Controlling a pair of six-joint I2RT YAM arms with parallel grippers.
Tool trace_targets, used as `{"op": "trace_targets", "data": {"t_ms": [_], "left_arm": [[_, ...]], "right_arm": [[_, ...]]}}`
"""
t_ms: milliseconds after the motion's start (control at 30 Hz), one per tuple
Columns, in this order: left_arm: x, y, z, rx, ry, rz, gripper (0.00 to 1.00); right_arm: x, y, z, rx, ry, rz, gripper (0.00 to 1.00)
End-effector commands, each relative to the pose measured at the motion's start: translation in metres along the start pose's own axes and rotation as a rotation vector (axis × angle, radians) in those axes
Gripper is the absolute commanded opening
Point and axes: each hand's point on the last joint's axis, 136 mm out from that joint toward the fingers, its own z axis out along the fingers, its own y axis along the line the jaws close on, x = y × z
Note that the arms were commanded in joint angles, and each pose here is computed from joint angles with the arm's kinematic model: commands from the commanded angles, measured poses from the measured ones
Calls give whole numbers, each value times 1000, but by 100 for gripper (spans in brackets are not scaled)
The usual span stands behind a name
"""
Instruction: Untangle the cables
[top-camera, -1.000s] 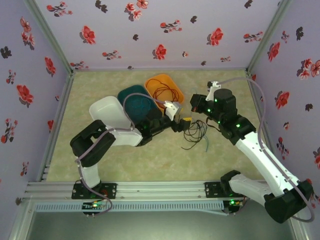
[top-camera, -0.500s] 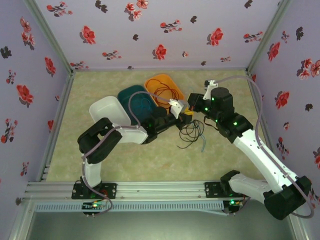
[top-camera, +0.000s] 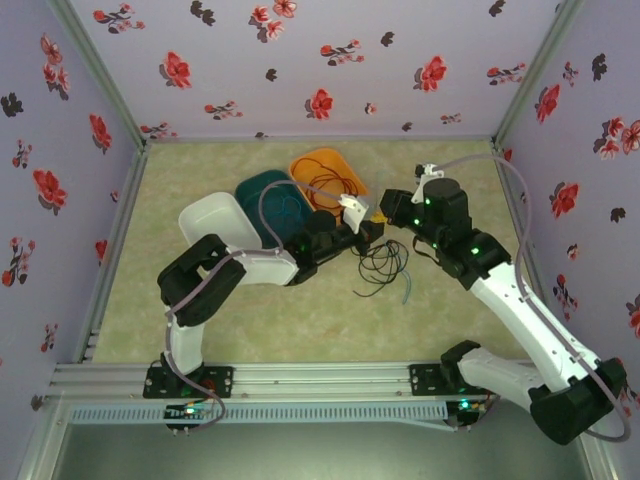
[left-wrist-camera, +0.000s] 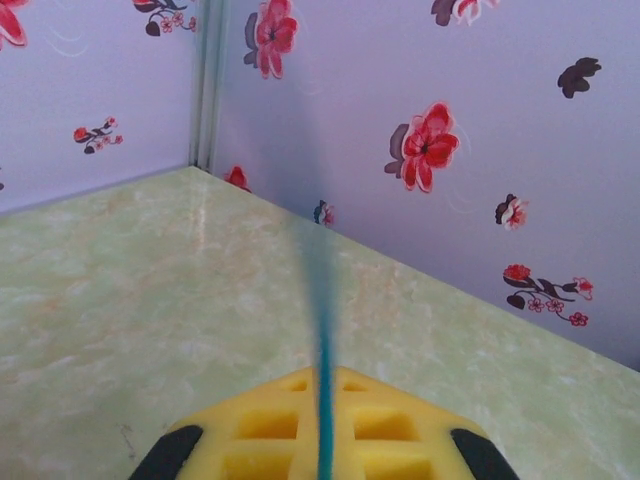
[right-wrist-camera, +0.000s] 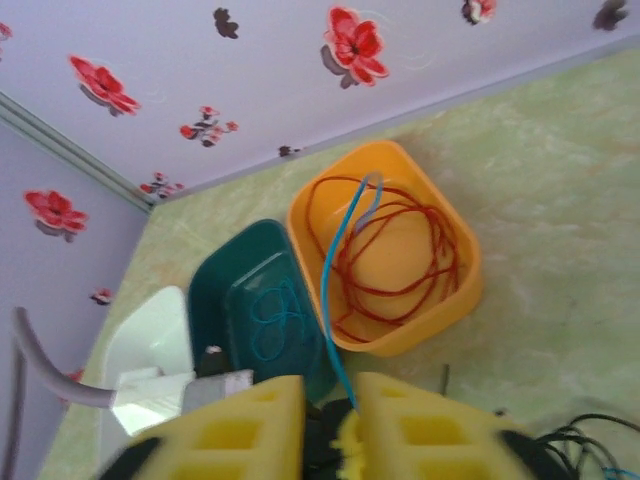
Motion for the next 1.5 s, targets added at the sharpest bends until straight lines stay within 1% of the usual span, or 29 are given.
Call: {"op": "trace_targets", "data": {"t_ms": [0,33,67,233,300,367,433,567,767,867,1000,1233,1467], "left_arm": [[-16,3,-12,-14,-40,-16,0],[-17,2,-14,-14,-39,-16,0],[-15,2,-15,-14,-36,-18,0],[-12,3,-18,-18,-29,-27,0],[-13,3,-19,-16,-32,-30,0],[-14,3,-20,-17,-35,-31,0],[-14,2,-22,-16,-34,-28,0],[-16,1,-26,-17,-35,-19,0],[-16,1,-28,-19,-33,-13,0],[-15,2,-28,-21,-28,-12,0],[-16,3,-29,-23,-30,-12,0],[-16,2,-32,-23,-30,-6,0],[-20,1,-37,-24,-32,13,0]], "right_arm": [[-16,-21,-20,119,-68,-19,38],[-18,-28,-24,152,-81,-20,44],[-19,-37,-28,193,-89,-18,48],[-19,-75,-42,369,-109,-6,64],[-13,-87,-40,420,-80,-10,70],[-4,-99,-34,474,-18,-26,74],[8,-107,-24,505,58,-48,75],[42,-117,4,513,238,-67,76],[94,-128,41,486,504,-80,76],[114,-133,54,481,599,-85,78],[128,-142,65,500,647,-86,79],[138,-156,79,517,672,-69,79],[163,-168,92,510,747,-30,70]]}}
